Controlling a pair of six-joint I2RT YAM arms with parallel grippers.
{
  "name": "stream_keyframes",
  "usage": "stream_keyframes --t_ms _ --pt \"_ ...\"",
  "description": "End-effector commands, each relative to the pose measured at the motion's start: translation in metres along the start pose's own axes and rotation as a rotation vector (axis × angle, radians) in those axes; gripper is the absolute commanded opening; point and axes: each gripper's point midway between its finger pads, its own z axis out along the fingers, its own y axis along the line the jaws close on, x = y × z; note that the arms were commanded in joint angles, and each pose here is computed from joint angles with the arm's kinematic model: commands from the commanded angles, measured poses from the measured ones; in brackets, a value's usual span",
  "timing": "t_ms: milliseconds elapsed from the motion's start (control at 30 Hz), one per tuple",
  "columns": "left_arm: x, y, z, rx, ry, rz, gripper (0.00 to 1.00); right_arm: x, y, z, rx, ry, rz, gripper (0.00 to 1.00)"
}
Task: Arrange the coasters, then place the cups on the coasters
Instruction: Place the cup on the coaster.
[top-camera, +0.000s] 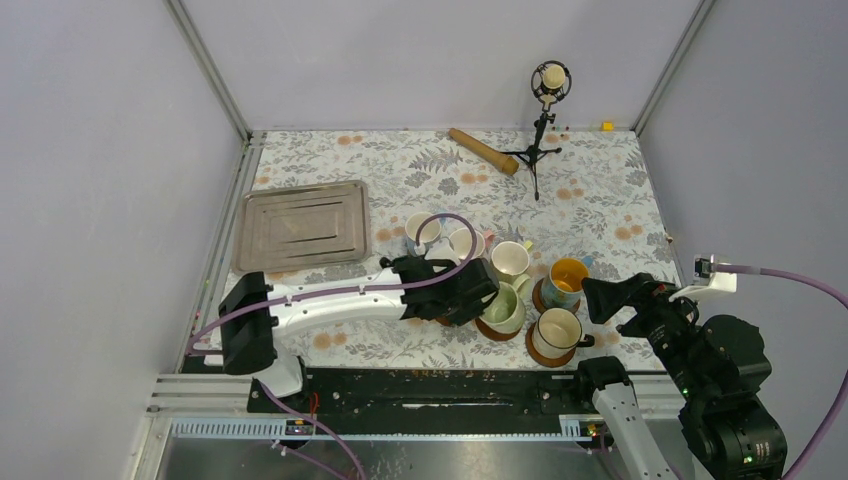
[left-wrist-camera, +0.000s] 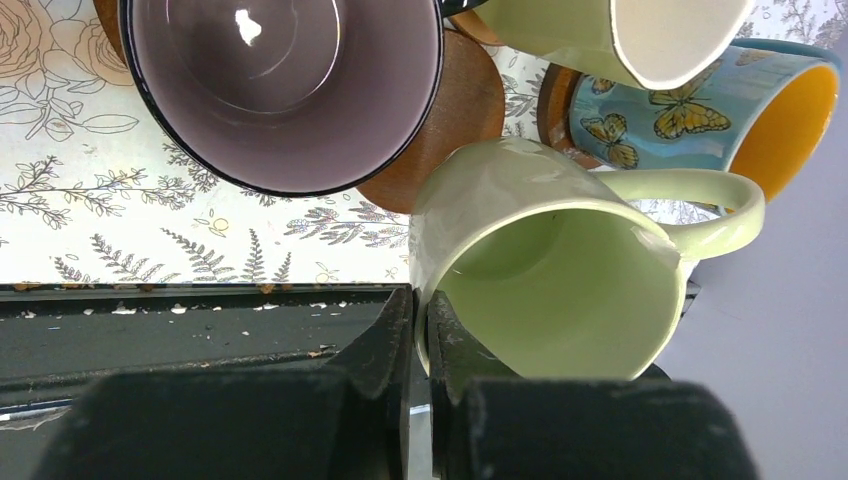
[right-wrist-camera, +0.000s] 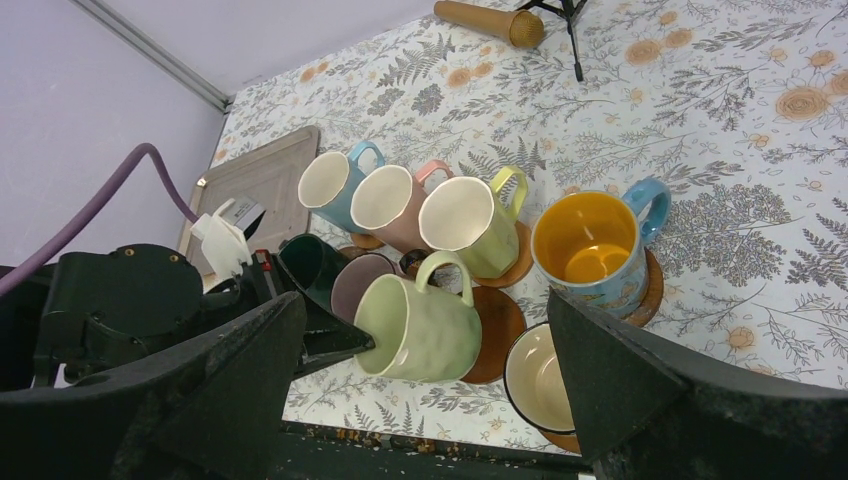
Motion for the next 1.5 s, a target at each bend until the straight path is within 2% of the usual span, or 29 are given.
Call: stream_keyframes --t_ms 0,300,867,1200,1467 --pt "0.002 -0.043 -0.012 0.115 0.014 -0.068 0.00 -0.010 0.000 -0.004 0.004 -0.040 -0.020 0.99" --pt "0.010 -0.042 0.001 0.070 0.023 -0.036 0.00 -0.010 0.000 -0.004 0.004 -0.041 -0.022 0.99" --pt "-0.006 -0.038 0.007 -0.005 -0.077 0.043 0.00 -0.014 0.002 -0.007 0.001 -0.047 -0.027 0.99" --pt "0.001 -0.035 0.019 -0.048 -0.059 0.084 0.02 -0.014 0.002 -0.006 0.003 -0.045 -0.025 0.99" --pt "-0.005 -0.035 0.021 -0.050 -0.096 0.106 0.02 -0.015 0.003 -0.006 -0.002 -0.046 -0.019 0.99"
